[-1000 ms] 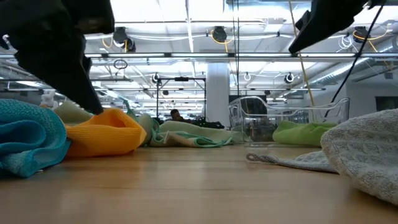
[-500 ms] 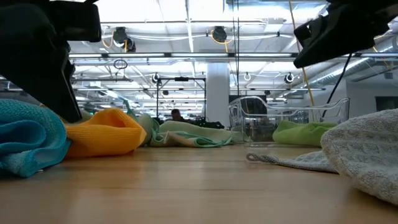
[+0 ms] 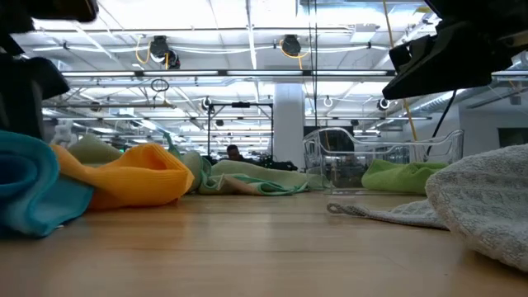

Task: Fold microfiber towels
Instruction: Fold the blue microfiber cloth

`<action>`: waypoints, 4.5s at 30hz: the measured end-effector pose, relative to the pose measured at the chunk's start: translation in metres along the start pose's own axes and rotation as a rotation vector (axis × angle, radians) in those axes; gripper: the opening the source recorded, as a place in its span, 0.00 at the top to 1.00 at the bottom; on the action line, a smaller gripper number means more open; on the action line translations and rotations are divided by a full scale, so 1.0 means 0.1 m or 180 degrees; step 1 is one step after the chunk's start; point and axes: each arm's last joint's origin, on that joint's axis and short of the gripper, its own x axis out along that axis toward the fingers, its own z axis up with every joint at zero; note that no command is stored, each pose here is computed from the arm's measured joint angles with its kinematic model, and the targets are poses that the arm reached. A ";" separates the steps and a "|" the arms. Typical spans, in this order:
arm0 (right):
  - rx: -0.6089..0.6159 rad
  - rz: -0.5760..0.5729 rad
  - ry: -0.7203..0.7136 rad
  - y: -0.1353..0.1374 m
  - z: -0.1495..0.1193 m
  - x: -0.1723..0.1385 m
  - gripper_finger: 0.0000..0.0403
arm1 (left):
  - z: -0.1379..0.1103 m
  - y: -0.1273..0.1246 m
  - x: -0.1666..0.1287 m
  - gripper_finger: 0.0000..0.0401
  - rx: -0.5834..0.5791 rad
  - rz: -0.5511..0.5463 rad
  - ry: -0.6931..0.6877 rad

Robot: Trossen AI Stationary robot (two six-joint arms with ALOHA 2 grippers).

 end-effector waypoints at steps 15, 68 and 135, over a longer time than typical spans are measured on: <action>0.0217 0.0013 -0.0294 0.00 0.09 0.00 1.00 | -0.15 -0.11 0.19 0.67 0.0465 -0.0015 -0.0041; -0.0065 -0.0170 -0.0721 -0.04 0.78 1.09 0.97 | 0.77 0.33 -0.52 0.98 0.1046 0.0646 -0.1529; 0.1433 0.0093 -0.0357 -0.70 0.47 0.91 0.44 | 0.84 0.39 -0.36 0.97 0.0829 0.0569 -0.1426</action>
